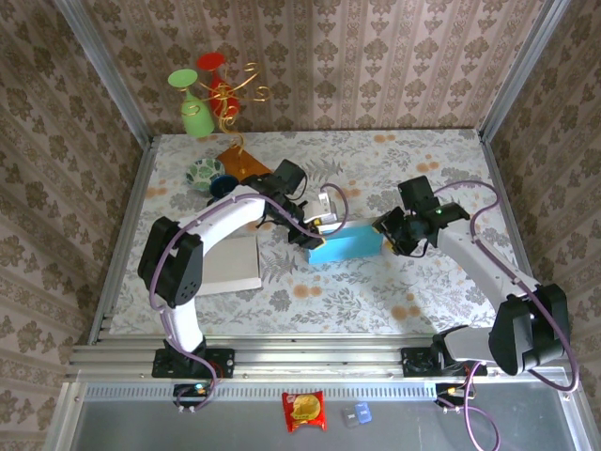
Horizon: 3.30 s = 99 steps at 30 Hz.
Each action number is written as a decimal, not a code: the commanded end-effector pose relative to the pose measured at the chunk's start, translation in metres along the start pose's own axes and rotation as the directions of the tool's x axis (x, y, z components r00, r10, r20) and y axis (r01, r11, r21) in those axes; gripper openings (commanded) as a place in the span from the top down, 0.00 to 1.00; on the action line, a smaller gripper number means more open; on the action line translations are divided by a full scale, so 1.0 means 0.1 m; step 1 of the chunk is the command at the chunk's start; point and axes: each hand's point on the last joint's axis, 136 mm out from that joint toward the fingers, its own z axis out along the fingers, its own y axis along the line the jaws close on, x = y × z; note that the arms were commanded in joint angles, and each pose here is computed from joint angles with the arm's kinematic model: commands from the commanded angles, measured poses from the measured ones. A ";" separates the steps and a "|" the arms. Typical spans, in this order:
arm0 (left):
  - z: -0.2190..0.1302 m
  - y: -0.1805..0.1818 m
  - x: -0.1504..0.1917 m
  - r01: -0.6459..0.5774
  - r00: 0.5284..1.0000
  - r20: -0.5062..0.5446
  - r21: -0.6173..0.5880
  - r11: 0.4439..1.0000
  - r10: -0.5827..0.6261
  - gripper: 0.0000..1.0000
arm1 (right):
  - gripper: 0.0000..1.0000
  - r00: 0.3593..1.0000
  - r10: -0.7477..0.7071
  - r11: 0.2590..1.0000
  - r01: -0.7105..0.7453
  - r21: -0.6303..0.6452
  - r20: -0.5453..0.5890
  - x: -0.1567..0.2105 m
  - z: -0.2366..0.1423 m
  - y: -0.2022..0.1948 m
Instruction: Fold the paper box
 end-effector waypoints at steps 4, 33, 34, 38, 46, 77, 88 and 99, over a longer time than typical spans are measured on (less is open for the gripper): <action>-0.04 -0.10 -0.05 -0.006 1.000 0.018 0.033 0.999 0.005 0.67 | 0.50 0.884 -0.464 0.884 0.466 -0.029 0.060 -0.10 -0.44 0.23; -0.07 -0.07 -0.05 -0.005 1.000 0.006 0.042 0.999 0.005 0.68 | 0.63 0.487 -0.867 0.479 0.873 0.088 -0.109 -0.35 -0.20 0.14; -0.07 -0.07 -0.05 -0.005 1.000 0.006 0.043 0.999 0.005 0.68 | 0.63 0.487 -0.866 0.479 0.873 0.089 -0.111 -0.34 -0.19 0.13; -0.07 -0.07 -0.04 -0.007 1.000 0.005 0.044 0.999 0.007 0.68 | 0.69 0.478 -0.872 0.470 0.878 0.090 -0.104 -0.33 -0.18 0.16; -0.07 -0.06 -0.05 -0.005 1.000 0.005 0.044 0.999 0.005 0.69 | 0.81 0.475 -0.873 0.466 0.879 0.101 -0.108 -0.32 -0.15 0.17; -0.07 0.02 0.00 0.068 0.998 -0.003 0.022 0.997 -0.068 0.74 | 1.00 0.620 -0.776 0.607 0.784 0.129 -0.118 -0.09 -0.14 -0.01; -0.18 0.10 -0.10 0.141 0.987 0.074 -0.018 0.990 -0.140 0.66 | 1.00 0.622 -0.783 0.611 0.772 0.176 -0.009 -0.07 -0.08 -0.09; -0.44 0.12 -0.18 0.256 0.946 0.222 -0.053 0.965 -0.238 0.55 | 1.00 0.615 -0.789 0.603 0.767 0.222 0.018 -0.04 0.00 -0.11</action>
